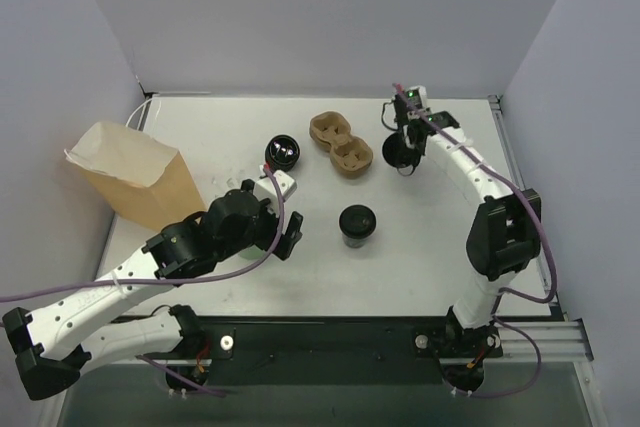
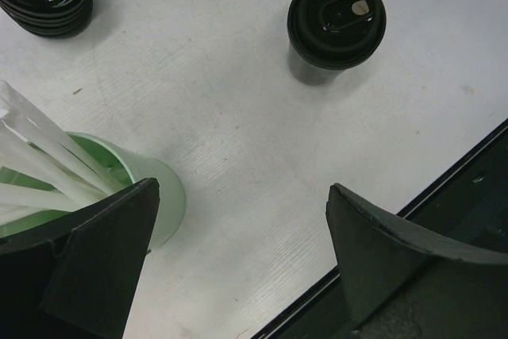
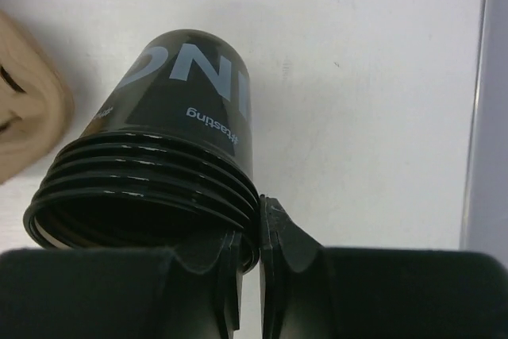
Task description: Pack the takeout coffee
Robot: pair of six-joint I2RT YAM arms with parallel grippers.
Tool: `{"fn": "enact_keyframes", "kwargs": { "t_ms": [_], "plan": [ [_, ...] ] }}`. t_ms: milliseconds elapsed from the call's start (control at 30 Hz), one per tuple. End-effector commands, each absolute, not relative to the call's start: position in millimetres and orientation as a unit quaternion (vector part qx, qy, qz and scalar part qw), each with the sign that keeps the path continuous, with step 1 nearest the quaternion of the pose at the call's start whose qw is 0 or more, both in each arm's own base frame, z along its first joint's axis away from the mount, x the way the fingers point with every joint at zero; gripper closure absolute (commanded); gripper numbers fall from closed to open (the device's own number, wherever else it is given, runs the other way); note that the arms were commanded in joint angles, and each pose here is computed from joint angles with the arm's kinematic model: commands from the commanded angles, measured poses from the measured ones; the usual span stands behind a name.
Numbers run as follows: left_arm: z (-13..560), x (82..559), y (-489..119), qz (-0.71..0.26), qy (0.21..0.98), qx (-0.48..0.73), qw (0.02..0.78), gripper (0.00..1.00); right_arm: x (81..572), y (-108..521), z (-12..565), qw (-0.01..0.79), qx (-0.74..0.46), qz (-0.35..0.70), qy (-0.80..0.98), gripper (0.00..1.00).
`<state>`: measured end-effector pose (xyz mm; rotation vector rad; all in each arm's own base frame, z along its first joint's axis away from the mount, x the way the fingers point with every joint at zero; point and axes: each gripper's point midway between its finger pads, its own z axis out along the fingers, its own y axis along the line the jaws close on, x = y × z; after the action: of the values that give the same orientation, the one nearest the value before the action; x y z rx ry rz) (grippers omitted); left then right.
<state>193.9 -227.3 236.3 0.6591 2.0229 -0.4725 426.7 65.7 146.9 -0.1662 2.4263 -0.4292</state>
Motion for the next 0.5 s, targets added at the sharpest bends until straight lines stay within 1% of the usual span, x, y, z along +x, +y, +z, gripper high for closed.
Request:
{"fn": "enact_keyframes", "kwargs": {
  "t_ms": [0,33,67,100,167,267,333,467],
  "plan": [
    [232.7,195.8,-224.3,-0.191,0.82,0.264,0.47,0.03,365.9,46.9,156.8,0.231,0.101,-0.103,0.962,1.0],
    [231.8,195.9,-223.5,-0.19,0.82,0.265,0.471,0.04,359.1,56.3,153.5,0.216,0.137,-0.056,0.965,1.0],
    [226.6,194.3,-223.9,-0.19,0.822,0.268,0.465,0.04,348.4,46.6,143.1,0.188,0.171,-0.037,0.967,1.0],
    [225.0,193.6,-223.3,-0.19,0.823,0.268,0.463,0.04,341.3,46.5,143.3,0.176,0.192,-0.02,0.965,1.0],
    [217.5,188.9,-221.3,-0.193,0.827,0.27,0.454,0.04,319.8,43.3,138.9,0.137,0.199,-0.02,0.97,1.0],
    [212.4,186.3,-218.0,-0.192,0.825,0.276,0.455,0.04,299.7,48.1,140.9,0.086,0.206,0.017,0.975,1.0],
    [214.2,183.9,-217.6,-0.196,0.825,0.276,0.452,0.04,298.8,42.4,142.3,0.084,0.224,0.025,0.971,1.0],
    [218.0,178.2,-219.0,-0.214,0.819,0.276,0.455,0.04,297.3,38.1,143.8,0.07,0.235,0.009,0.969,1.0]
  ]
}}
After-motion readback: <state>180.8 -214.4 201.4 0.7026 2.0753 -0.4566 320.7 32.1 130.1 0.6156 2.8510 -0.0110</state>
